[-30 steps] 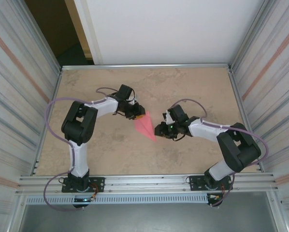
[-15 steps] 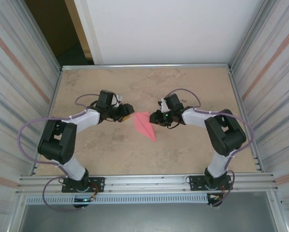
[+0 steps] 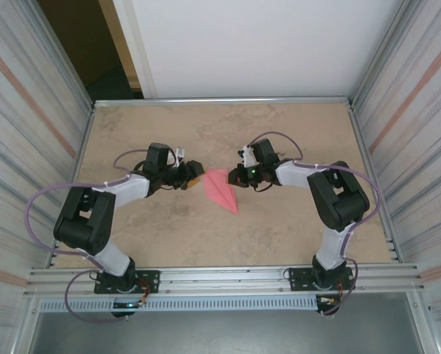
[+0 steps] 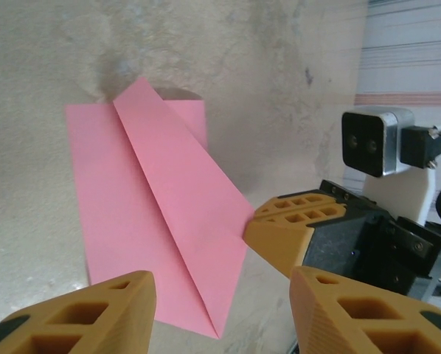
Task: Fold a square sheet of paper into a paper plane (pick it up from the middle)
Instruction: Pick up the paper from the center of the table, then turn over the paper at the center of the table, then move the paper to the center of the table, then fold the wing for the fifth time at the center of the table.
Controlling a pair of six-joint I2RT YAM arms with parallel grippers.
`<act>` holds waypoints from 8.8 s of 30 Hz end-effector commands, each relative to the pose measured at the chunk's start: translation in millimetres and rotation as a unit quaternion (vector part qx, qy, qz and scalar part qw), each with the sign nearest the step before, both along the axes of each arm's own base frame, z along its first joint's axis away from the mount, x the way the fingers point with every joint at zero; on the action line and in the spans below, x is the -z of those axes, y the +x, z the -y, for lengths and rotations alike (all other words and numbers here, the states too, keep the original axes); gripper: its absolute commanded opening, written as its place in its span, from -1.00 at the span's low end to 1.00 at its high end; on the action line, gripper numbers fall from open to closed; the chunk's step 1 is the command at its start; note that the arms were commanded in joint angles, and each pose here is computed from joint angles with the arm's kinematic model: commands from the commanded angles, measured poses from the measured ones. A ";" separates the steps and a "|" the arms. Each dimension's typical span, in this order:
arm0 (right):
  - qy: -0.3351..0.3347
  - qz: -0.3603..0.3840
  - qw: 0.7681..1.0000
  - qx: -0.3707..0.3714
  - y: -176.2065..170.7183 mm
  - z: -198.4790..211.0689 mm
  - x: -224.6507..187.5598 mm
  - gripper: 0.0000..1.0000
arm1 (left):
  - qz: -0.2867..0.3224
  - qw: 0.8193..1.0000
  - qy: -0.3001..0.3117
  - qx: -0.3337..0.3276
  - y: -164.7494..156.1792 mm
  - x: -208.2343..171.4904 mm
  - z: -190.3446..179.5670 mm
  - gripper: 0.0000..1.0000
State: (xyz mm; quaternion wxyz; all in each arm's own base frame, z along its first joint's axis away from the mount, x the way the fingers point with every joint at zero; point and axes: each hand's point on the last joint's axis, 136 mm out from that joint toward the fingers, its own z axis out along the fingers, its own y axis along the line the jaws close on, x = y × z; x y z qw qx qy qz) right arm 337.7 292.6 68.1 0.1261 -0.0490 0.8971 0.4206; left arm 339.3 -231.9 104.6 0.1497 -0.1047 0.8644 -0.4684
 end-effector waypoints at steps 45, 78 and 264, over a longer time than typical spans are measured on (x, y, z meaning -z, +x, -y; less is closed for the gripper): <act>0.251 0.116 0.960 0.035 -1.3 10.0 -198.9 -0.78 | 0.254 0.939 -0.176 0.149 -34.2 -148.2 67.3 -0.58; -0.064 0.115 0.953 0.273 -13.9 150.8 -112.2 0.19 | 0.163 0.697 0.684 0.140 31.6 -4.3 -23.9 -0.80; 0.009 -0.026 0.980 0.196 -0.5 49.3 9.3 -0.16 | 0.193 0.936 0.273 0.108 -14.9 27.4 66.1 -0.91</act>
